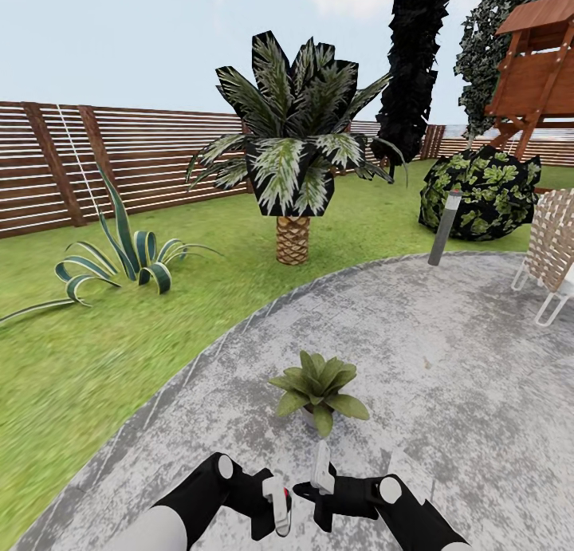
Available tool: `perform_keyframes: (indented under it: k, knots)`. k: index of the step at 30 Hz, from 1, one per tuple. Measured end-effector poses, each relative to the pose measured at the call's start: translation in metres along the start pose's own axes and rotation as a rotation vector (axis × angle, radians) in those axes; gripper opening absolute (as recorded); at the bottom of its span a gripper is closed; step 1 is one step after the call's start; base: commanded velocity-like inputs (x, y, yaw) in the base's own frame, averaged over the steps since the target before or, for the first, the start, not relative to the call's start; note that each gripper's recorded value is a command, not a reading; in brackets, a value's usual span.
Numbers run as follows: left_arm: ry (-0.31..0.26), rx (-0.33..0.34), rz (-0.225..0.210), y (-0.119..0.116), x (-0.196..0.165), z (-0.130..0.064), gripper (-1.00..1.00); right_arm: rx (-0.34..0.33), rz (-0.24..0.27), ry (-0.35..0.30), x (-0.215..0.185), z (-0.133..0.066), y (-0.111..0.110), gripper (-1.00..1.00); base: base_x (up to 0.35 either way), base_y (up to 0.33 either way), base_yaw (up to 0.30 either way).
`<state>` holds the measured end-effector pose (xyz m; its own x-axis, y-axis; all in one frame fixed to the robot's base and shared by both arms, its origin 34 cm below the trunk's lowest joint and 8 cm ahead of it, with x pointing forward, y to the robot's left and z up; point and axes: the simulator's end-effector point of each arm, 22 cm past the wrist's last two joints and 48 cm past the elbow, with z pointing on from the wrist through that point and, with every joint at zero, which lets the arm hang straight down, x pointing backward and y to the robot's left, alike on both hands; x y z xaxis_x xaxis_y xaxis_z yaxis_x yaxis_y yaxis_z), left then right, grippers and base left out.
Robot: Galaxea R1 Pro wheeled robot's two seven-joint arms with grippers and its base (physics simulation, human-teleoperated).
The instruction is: Pick up the pesticide atomizer in the garden and spray insectifuge to fully cover both potted plants in the garden.
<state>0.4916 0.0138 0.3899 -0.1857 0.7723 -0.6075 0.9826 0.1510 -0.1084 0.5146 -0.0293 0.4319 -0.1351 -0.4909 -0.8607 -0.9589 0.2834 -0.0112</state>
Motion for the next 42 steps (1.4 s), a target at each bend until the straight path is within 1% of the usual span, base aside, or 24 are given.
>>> perform_keyframes:
  k: [17, 23, 29, 36, 40, 42]
  knots:
    - [-0.004, 0.003, -0.002, -0.002, -0.002, 0.002, -1.00, -0.001, 0.000, -0.001, -0.001, 0.001, 0.000, -1.00, 0.000, 0.000, 0.000]
    - [-0.007, 0.003, -0.005, -0.002, -0.003, 0.002, -1.00, -0.008, 0.001, -0.014, -0.008, 0.007, 0.005, -1.00, 0.000, 0.000, 0.000]
    - [-0.019, 0.002, 0.010, -0.002, -0.006, 0.002, -1.00, -0.009, 0.002, -0.014, -0.008, 0.008, 0.006, -1.00, 0.000, 0.000, 0.000]
    - [-0.021, 0.003, 0.011, -0.002, -0.006, 0.002, -1.00, -0.010, 0.004, -0.014, -0.007, 0.008, 0.006, -1.00, 0.000, 0.000, 0.000]
    - [-0.004, 0.006, 0.010, -0.002, 0.004, 0.000, -1.00, -0.010, 0.004, -0.013, -0.007, 0.008, 0.006, -1.00, 0.000, 0.000, 0.000]
    - [0.020, -0.007, 0.010, 0.004, 0.018, -0.006, -1.00, -0.010, 0.004, -0.013, -0.007, 0.008, 0.006, -1.00, 0.000, 0.000, 0.000]
